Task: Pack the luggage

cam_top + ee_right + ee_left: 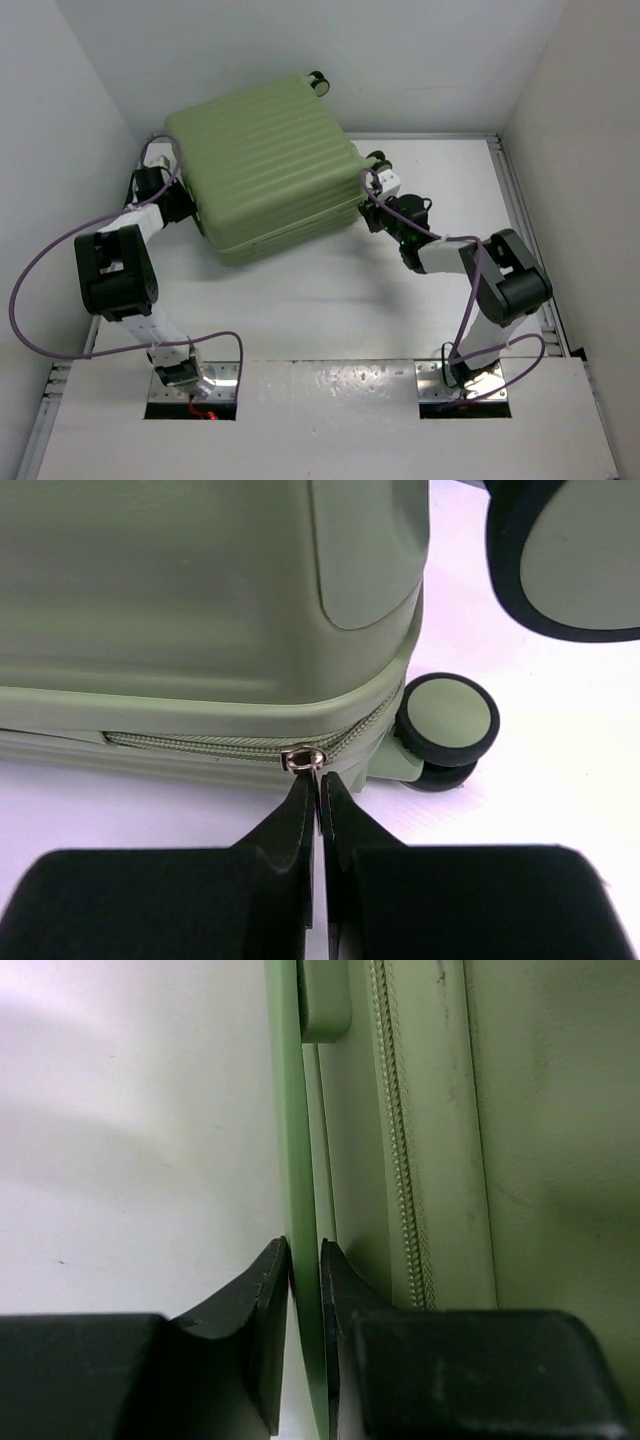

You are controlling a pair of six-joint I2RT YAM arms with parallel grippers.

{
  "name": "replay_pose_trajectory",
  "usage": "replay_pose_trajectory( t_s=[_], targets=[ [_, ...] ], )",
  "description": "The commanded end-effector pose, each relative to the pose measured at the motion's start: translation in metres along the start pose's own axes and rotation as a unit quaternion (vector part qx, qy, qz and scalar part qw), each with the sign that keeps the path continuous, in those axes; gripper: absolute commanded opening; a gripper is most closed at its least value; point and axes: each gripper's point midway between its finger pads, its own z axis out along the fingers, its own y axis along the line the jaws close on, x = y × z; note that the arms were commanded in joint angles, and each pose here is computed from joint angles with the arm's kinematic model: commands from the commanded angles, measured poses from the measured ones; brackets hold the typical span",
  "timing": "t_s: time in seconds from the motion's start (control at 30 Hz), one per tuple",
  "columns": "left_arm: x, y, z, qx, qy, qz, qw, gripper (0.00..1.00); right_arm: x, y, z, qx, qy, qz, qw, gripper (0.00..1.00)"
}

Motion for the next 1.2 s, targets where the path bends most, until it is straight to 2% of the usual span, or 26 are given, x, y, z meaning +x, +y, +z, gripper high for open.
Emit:
replay_pose_trajectory(
  t_s=[0.0,0.27,0.4,0.43,0.53,0.6,0.73,0.93,1.0,1.07,1.1,1.13,1.17],
  targets=[
    [0.049,0.047,0.002,-0.07,0.09,0.004,0.993,0.0,-0.053,-0.069,-0.001,0.107,-0.078,-0.009,0.991,0.0],
    [0.002,0.065,0.024,-0.087,0.067,0.012,0.994,0.0,-0.062,-0.098,0.005,0.1,-0.098,-0.005,0.99,0.0],
    [-0.016,0.072,0.041,-0.094,0.066,0.022,0.993,0.0,-0.065,-0.117,0.009,0.093,-0.114,0.032,0.989,0.0],
    [-0.032,0.073,0.043,-0.093,0.051,0.028,0.994,0.0,-0.07,-0.117,0.012,0.082,-0.121,0.032,0.989,0.0],
    [-0.032,0.079,0.06,-0.096,0.068,0.029,0.993,0.0,-0.071,-0.125,0.017,0.071,-0.127,0.055,0.988,0.0],
    [-0.047,0.077,0.067,-0.094,0.054,0.032,0.994,0.0,-0.073,-0.137,0.021,0.07,-0.134,0.073,0.986,0.0],
    [-0.043,0.077,0.087,-0.064,0.068,0.034,0.995,0.0,-0.072,-0.157,0.028,0.055,-0.135,0.097,0.985,0.0],
    [-0.061,0.08,0.097,-0.02,0.057,0.075,0.995,0.0,-0.081,-0.163,0.04,-0.049,-0.142,0.083,0.985,0.0],
    [-0.069,0.083,0.104,-0.018,0.053,0.103,0.993,0.0,-0.089,-0.17,0.048,-0.07,-0.15,0.066,0.984,0.0],
    [-0.079,0.086,0.109,-0.026,0.046,0.113,0.992,0.0,-0.066,-0.176,0.059,-0.084,-0.132,0.07,0.985,0.0],
    [-0.094,0.084,0.109,-0.03,0.035,0.121,0.992,0.0,-0.087,-0.186,0.062,-0.092,-0.151,0.051,0.983,0.0],
    [-0.09,0.088,0.118,-0.03,0.043,0.119,0.992,0.0,-0.064,-0.19,0.073,-0.093,-0.135,0.063,0.984,0.0],
    [-0.093,0.089,0.121,-0.03,0.042,0.119,0.992,0.0,-0.078,-0.198,0.078,-0.092,-0.149,0.046,0.983,0.0]
  ],
)
